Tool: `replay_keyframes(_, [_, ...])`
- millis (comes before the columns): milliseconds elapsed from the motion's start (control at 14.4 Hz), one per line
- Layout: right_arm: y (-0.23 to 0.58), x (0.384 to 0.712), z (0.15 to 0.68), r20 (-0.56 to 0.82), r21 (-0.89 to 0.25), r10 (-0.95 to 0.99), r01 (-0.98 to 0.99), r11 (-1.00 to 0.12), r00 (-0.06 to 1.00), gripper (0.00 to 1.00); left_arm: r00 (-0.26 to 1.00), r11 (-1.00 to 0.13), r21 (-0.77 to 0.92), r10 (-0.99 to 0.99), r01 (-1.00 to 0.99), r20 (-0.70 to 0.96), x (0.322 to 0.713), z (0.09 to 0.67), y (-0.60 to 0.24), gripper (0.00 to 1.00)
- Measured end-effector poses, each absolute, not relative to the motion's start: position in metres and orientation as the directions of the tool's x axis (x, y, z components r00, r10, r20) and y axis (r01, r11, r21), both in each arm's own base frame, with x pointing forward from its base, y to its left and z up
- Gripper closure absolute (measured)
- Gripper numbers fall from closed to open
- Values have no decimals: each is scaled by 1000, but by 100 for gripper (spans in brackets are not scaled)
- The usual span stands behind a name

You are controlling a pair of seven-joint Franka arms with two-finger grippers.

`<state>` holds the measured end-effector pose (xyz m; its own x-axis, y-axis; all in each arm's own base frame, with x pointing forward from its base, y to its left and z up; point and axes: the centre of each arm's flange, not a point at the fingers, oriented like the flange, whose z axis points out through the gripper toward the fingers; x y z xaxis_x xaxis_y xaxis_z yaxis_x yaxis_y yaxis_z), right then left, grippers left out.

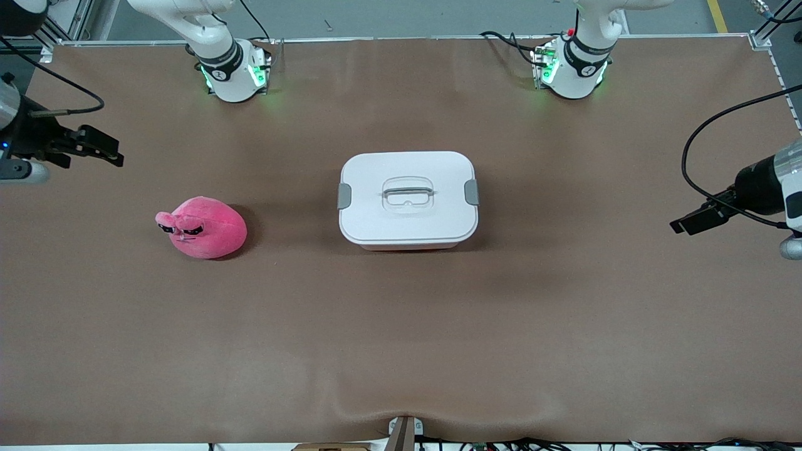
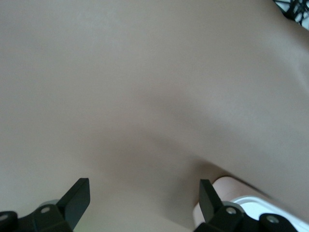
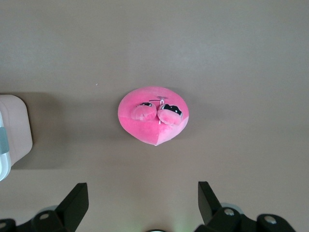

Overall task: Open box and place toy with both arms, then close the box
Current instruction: 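Move the right gripper to the pink toy while the left gripper reaches the lid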

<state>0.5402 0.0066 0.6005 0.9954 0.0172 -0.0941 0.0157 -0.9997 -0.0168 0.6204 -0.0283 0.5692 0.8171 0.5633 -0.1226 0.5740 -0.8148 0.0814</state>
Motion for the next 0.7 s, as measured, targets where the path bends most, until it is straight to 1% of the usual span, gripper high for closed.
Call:
replay_keyframes(348, [12,545,576,-86,-17,26,25,-1000,996,0,649,-653,25,746,757,-150,612,570,-99,0])
replay_keyframes(696, [12,548,552,-71,-16,25,24,-1000,997,0,499,-510,-35,852,859,-158,599,561,-167,0])
